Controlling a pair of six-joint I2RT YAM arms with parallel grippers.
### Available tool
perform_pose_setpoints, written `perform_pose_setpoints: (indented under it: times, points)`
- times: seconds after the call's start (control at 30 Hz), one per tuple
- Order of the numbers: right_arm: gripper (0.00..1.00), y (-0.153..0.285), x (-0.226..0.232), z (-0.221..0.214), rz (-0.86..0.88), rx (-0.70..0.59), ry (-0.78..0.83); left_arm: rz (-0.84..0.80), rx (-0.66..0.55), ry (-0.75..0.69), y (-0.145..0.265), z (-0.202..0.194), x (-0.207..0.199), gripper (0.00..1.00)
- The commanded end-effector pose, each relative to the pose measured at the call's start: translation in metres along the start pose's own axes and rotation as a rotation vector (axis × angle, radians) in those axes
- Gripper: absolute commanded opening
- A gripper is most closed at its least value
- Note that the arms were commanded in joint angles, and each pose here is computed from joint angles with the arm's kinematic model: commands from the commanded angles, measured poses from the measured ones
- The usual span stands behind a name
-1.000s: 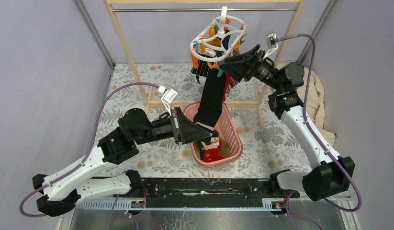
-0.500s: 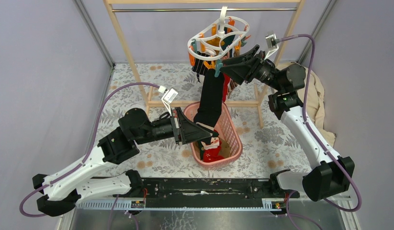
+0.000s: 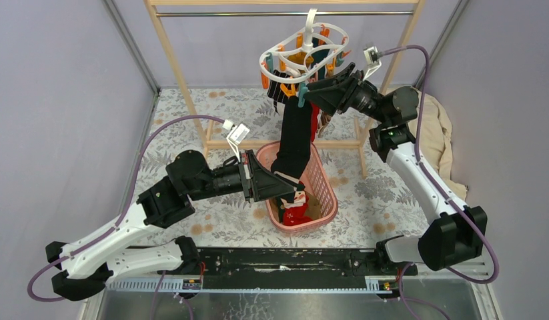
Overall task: Remove the socks clipped to the hanger
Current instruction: Remove the sock from the hanger.
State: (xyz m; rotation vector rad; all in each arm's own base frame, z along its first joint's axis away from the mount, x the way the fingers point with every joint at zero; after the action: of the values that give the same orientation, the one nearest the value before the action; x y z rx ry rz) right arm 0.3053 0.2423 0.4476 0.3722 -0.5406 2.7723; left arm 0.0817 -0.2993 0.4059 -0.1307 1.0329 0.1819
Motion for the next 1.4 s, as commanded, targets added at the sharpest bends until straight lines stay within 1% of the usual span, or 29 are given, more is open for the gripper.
perform_pose_setpoints:
  times: [0.0,0.23,0.33,0.4,0.5,0.77,0.83,0.87,0.9,0.97,1.0,1.03,1.07,1.13,1.17,1.37]
  points:
    - [0.7,-0.003,0.021,0.022,0.089,-0.035,0.068,-0.057,0.01,-0.009,0.0,0.0,-0.015,0.06]
    - [0.69,-0.008,0.025,0.027,0.119,-0.046,0.058,-0.06,0.021,0.0,-0.001,-0.003,-0.013,0.06]
    - [0.66,-0.009,0.027,0.028,0.125,-0.048,0.054,-0.059,0.021,0.0,-0.001,-0.003,-0.012,0.06]
    - [0.6,-0.009,0.027,0.029,0.127,-0.051,0.053,-0.06,0.024,0.002,-0.001,-0.004,-0.012,0.06]
    - [0.41,-0.01,0.029,0.029,0.138,-0.05,0.046,-0.059,0.024,0.002,-0.001,-0.004,-0.011,0.06]
    - [0.07,-0.008,0.026,0.021,0.126,-0.027,0.024,-0.051,0.025,0.01,0.0,-0.006,-0.007,0.06]
    - [0.05,-0.007,0.025,0.019,0.119,-0.023,0.023,-0.05,0.024,0.012,0.001,-0.007,-0.006,0.06]
    - [0.05,-0.006,0.025,0.017,0.115,-0.019,0.021,-0.048,0.024,0.014,0.001,-0.007,-0.006,0.06]
    - [0.07,-0.006,0.024,0.017,0.108,-0.018,0.021,-0.048,0.023,0.014,0.002,-0.008,-0.005,0.06]
    - [0.15,-0.004,0.024,0.016,0.1,-0.013,0.02,-0.041,0.024,0.017,0.001,-0.009,-0.002,0.06]
    - [0.24,-0.004,0.024,0.014,0.098,-0.01,0.018,-0.038,0.026,0.017,0.001,-0.009,0.0,0.06]
    - [0.36,-0.003,0.024,0.012,0.094,-0.003,0.012,-0.038,0.03,0.018,0.0,-0.011,0.001,0.06]
    - [0.46,-0.001,0.024,0.01,0.09,0.002,0.008,-0.042,0.031,0.019,-0.002,-0.011,0.002,0.06]
    - [0.58,0.003,0.026,0.007,0.074,0.009,0.006,-0.039,0.04,0.023,-0.005,-0.014,0.007,0.06]
    - [0.61,0.005,0.028,0.006,0.068,0.013,0.008,-0.033,0.047,0.025,-0.007,-0.016,0.011,0.06]
    - [0.68,0.024,0.038,-0.008,0.001,0.056,0.01,0.003,0.069,0.032,-0.02,-0.025,0.034,0.06]
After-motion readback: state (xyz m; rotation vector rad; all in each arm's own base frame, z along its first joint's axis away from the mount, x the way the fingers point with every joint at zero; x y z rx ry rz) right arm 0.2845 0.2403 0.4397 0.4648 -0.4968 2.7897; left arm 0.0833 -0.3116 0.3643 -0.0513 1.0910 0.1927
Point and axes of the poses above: each gripper's point midway between its finger pads, its own y axis back along the fingers, its own x axis along the line the jaws close on, z = x × y, the point moved 1 cm from there along y, back along the fingers, and after that the axes turned 8 degrees about y, right-handed, at the moved point
